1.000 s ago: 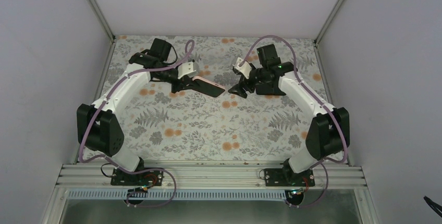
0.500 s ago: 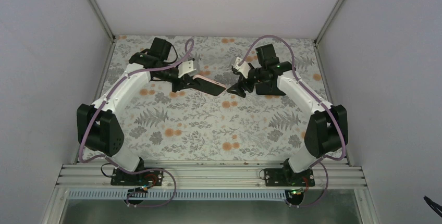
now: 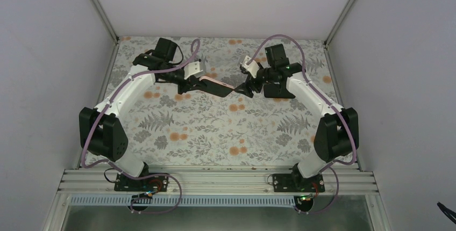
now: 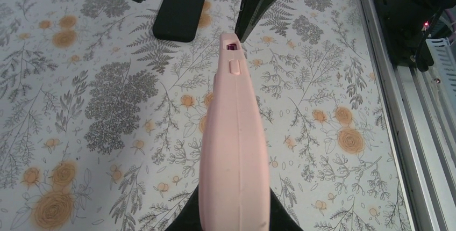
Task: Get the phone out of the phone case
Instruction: Remove the phone case from the phone.
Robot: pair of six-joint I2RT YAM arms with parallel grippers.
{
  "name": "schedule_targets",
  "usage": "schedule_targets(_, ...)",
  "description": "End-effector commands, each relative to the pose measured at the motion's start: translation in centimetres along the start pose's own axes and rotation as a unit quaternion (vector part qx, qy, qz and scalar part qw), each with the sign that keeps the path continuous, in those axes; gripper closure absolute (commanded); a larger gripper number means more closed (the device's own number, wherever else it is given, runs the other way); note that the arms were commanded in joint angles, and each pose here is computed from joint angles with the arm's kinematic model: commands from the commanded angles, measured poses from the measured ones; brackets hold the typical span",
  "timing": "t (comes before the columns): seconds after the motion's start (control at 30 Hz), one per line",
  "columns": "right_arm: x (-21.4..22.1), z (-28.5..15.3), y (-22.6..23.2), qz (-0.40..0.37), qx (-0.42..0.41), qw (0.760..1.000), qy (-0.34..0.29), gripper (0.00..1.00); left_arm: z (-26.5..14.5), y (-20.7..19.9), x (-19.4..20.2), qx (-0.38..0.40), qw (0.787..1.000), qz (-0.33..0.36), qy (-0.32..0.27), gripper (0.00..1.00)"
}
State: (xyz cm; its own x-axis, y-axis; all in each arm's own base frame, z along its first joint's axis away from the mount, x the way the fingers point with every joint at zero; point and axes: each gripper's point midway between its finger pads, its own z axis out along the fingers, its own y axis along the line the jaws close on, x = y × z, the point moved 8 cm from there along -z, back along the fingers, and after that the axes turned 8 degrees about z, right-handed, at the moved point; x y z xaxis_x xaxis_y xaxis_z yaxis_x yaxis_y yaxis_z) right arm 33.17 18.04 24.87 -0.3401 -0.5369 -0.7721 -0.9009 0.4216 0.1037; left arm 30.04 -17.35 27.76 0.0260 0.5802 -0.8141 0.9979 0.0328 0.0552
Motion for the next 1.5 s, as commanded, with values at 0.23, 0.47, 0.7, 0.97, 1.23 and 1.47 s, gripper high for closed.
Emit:
schedule_targets(0.23,-1.3,-0.3,-2.4,-0.001,0.053,0.998,-0.019,0.04,-0.3,-1.0,-2.5,0.026,0.998,0.026,-0.043,0.98)
schedule_targets(0.47,-1.7,0.0,-3.3,0.000,0.082,0.996,-0.021,0.04,-0.1,-2.2,-3.2,0.053,0.996,0.030,-0.058,0.98)
schedule_targets(0.7,-2.2,0.4,-4.5,0.002,0.100,0.995,-0.013,0.04,0.0,-4.0,-3.4,0.091,0.995,0.031,-0.037,0.98)
schedule_targets(0.97,-3.3,0.8,-6.1,0.009,0.127,0.992,-0.011,0.03,-0.8,-5.5,-4.0,0.102,0.993,0.039,-0.037,0.98)
schedule_targets(1.23,-3.8,-1.2,-9.5,0.031,0.210,0.977,-0.009,0.00,-0.9,-5.9,-4.0,0.115,0.992,0.039,-0.043,0.98)
schedule_targets(1.47,-3.7,-4.0,-7.9,0.002,0.127,0.992,-0.026,0.00,-0.9,-5.4,-4.0,0.089,0.994,0.044,-0.036,0.98)
